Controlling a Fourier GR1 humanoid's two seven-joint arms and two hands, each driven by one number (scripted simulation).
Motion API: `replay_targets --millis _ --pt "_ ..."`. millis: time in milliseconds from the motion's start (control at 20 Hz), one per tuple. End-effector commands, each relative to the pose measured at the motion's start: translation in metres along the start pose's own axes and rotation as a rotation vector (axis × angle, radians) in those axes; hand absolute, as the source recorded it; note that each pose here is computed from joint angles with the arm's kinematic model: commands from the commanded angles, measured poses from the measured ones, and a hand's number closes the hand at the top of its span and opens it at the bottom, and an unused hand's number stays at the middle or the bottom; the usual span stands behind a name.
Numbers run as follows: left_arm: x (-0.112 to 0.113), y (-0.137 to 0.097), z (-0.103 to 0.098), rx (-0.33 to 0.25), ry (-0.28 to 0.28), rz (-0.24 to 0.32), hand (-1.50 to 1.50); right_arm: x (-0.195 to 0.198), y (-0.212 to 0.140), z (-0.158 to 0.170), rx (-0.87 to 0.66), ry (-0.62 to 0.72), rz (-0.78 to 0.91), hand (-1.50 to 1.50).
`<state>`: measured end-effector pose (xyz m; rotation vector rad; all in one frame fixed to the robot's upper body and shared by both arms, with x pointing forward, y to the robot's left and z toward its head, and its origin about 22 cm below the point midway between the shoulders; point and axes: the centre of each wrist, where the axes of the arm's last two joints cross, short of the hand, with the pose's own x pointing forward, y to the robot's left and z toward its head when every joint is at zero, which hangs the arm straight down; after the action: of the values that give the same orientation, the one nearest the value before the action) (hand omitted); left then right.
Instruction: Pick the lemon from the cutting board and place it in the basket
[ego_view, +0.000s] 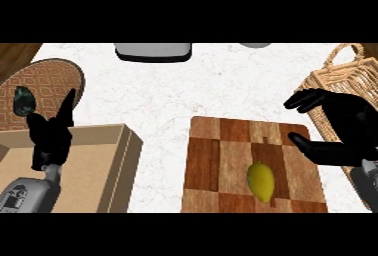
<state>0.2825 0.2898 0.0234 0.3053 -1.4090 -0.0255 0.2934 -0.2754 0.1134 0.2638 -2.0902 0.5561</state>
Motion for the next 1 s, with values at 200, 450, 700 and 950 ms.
replay_targets --millis 200,450,700,950 --pt "0.011 0.017 -0.011 -0.094 0.018 0.039 0.0 0.006 0.143 -0.004 0.097 -0.152 0.163 -1.5" --pt "0.01 0.019 -0.007 -0.102 0.045 0.031 0.0 0.059 0.149 -0.03 0.12 0.093 0.249 -1.5" --pt "0.007 0.023 -0.005 -0.089 0.047 0.015 0.0 0.079 0.119 -0.048 0.215 0.339 0.601 -1.5" --pt "0.002 0.039 -0.001 -0.082 0.054 0.023 0.0 0.118 0.072 -0.074 0.12 0.54 0.921 -1.5"
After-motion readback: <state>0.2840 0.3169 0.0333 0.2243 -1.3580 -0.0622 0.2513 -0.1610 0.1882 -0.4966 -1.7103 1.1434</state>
